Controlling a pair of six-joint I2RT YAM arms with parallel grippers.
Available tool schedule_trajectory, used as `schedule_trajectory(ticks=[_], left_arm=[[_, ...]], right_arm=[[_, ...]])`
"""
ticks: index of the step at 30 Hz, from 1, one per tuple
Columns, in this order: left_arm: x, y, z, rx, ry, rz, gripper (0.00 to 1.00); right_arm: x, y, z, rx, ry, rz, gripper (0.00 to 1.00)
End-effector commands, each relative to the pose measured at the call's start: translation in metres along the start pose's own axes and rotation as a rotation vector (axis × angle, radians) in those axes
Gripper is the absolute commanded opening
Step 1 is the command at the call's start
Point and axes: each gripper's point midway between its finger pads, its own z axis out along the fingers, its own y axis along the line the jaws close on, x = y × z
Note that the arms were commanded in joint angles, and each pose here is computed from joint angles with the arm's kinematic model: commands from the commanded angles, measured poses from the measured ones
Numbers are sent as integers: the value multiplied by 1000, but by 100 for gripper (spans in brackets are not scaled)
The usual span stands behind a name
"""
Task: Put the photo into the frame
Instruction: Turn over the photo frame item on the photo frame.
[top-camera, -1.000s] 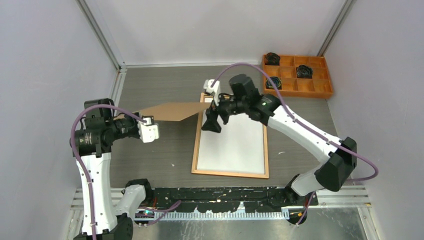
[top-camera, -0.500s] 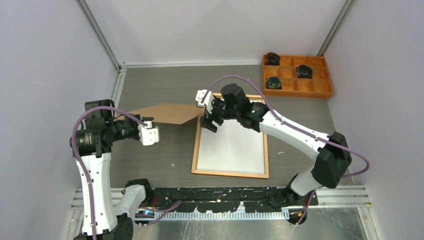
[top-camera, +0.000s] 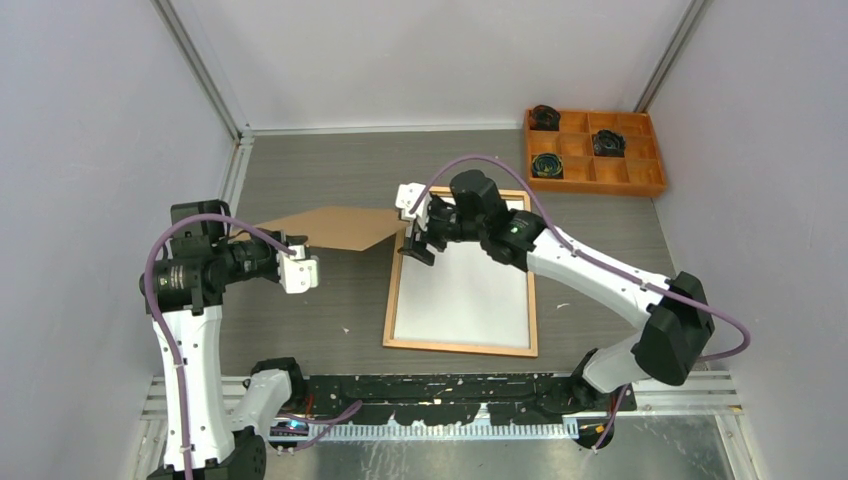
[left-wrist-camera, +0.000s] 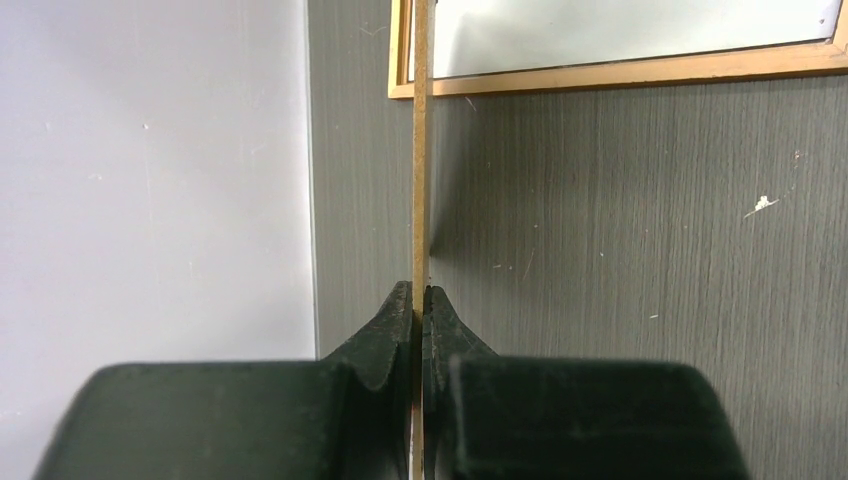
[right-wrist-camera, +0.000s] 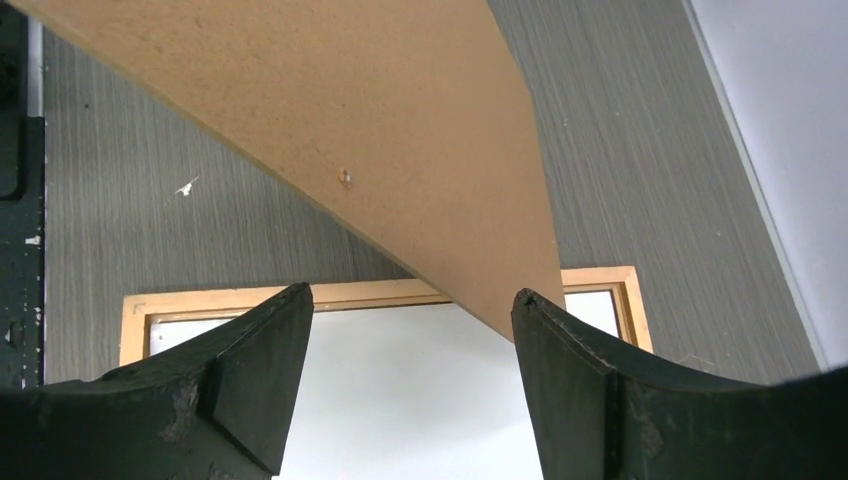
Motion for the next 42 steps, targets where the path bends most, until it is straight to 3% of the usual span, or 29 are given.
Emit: schedule_trajectory(ticks=[1,8,13,14,16,17,23,24,25,30,38,42], left_arm=[[-12,9,-2,-36,-42,57,0],[-11,14,-2,-45,-41,58,0],[-9,31,-2,-116,-39,14,2],[-8,36,-2,-138,-41,-8,8],[-7,54,-4,-206,-48,-68,35],[-7,63,-5,-242,-55,-97,42],[1,129,-20,-540,-85,-244,69],[4,136,-23,-576,-79,-279,88],[8,143,-27,-613,-74,-331,98],[24,164,-35,-703,-61,-544,100],[58,169,-40,-771,36,-715,100],[79,158,-37,-752,99,-805,100]], right_arm=[[-22,-7,15,9,-67,-44,76],[-23,-20,37,88,-74,-54,56],[-40,-29,40,138,-141,-30,23],[-45,-32,39,156,-159,-26,11],[-56,-38,35,197,-215,3,4],[-60,-40,32,214,-241,14,1],[-81,-43,26,238,-349,156,1],[-82,-45,26,242,-353,193,1],[-84,-46,27,244,-355,240,1],[-84,-56,34,213,-328,495,1],[-89,-86,27,187,-427,815,1],[-81,-112,21,152,-415,1056,1]])
